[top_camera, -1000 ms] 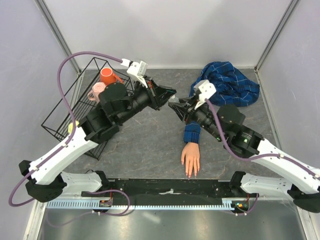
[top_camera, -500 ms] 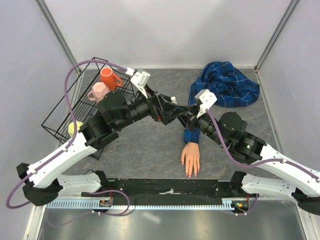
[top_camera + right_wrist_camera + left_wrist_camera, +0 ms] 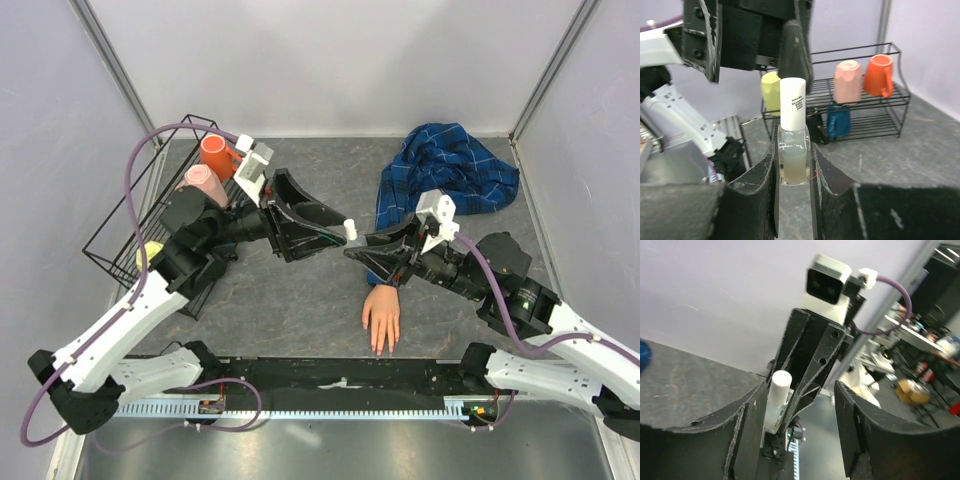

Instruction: Paint the nails

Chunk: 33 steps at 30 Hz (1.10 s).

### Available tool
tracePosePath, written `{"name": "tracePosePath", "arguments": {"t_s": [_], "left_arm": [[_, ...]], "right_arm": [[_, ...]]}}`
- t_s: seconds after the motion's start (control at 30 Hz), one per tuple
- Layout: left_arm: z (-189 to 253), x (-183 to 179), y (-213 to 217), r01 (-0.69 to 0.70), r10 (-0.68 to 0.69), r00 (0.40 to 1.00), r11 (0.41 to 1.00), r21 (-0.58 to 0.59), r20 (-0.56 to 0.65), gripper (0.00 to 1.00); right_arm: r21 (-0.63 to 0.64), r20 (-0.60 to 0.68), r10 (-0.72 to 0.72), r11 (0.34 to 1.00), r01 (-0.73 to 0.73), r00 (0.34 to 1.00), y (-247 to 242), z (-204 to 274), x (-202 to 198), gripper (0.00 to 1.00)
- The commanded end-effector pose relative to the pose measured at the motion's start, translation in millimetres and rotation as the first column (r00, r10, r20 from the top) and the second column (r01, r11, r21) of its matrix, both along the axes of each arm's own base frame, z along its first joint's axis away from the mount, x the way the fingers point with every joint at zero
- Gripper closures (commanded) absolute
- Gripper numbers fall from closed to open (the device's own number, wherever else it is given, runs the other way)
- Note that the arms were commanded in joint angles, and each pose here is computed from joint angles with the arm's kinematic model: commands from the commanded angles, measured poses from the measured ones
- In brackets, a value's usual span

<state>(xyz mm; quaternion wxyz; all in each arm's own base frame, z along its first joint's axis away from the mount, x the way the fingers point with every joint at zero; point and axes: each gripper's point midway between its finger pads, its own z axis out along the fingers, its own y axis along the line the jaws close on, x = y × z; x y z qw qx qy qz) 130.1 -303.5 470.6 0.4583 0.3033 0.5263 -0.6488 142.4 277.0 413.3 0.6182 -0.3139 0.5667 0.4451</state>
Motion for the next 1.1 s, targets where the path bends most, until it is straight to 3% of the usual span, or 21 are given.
{"name": "tracePosePath", "arguments": {"t_s": [0.0,0.2,0.23,0.3,0.33,0.5,0.53,0.6,0.63,0.7,0.77,0.87,1.03,1.07], "left_arm": [[2,-26,-4,0.202,-0.2,0.978,0.979,-0.02,0.065,0.36],[8,-36,-4,0.285,-0.278,0.953,0.957,-0.049,0.122,0.48],[7,-37,-5,0.293,-0.285,0.95,0.955,-0.047,0.13,0.55],[7,-36,-5,0.291,-0.283,0.951,0.956,-0.044,0.128,0.6],[5,-35,-6,0.283,-0.277,0.953,0.958,-0.039,0.123,0.73],[1,-20,-9,0.195,-0.193,0.978,0.981,-0.014,0.079,0.98],[10,-8,-9,0.106,-0.103,0.991,0.994,-0.033,0.087,0.98],[-7,14,-11,-0.026,0.026,1.0,0.999,0.045,-0.002,0.98],[0,35,-9,-0.17,0.173,0.984,0.984,0.049,-0.051,0.98],[-19,52,-7,-0.288,0.307,0.944,0.945,0.154,-0.121,0.98],[-15,65,-6,-0.429,0.453,0.881,0.886,0.174,-0.136,0.98],[-18,74,-13,-0.514,0.54,0.832,0.836,0.193,-0.127,0.98],[-7,69,-22,-0.473,0.492,0.862,0.867,0.156,-0.118,0.98],[-5,67,-22,-0.464,0.481,0.869,0.873,0.152,-0.113,0.94]], "right_arm": [[0.073,-0.008,0.12,0.99,-0.119,0.993,6,22,-20,1.0],[0.08,-0.021,0.157,0.985,-0.154,0.987,7,21,-25,1.0],[0.097,-0.008,0.16,0.983,-0.159,0.987,7,26,-25,1.0],[0.102,-0.008,0.156,0.983,-0.154,0.988,7,27,-23,1.0],[0.103,-0.007,0.154,0.983,-0.152,0.988,7,27,-23,1.0],[0.087,-0.02,0.063,0.994,-0.061,0.998,7,24,-2,1.0],[0.072,-0.01,0.032,0.997,-0.031,0.999,7,23,4,1.0],[-0.005,-0.033,-0.069,0.998,0.069,0.997,10,13,28,1.0],[-0.032,-0.036,-0.113,0.993,0.112,0.993,11,10,36,1.0],[-0.091,-0.006,-0.249,0.965,0.248,0.968,10,2,58,1.0],[-0.137,0.023,-0.334,0.933,0.334,0.942,12,-5,73,1.0],[-0.168,0.035,-0.406,0.898,0.406,0.913,14,-9,87,1.0],[-0.148,0.031,-0.39,0.909,0.39,0.92,16,-7,84,1.0],[-0.14,0.029,-0.377,0.915,0.378,0.926,15,-4,81,1.0]]}}
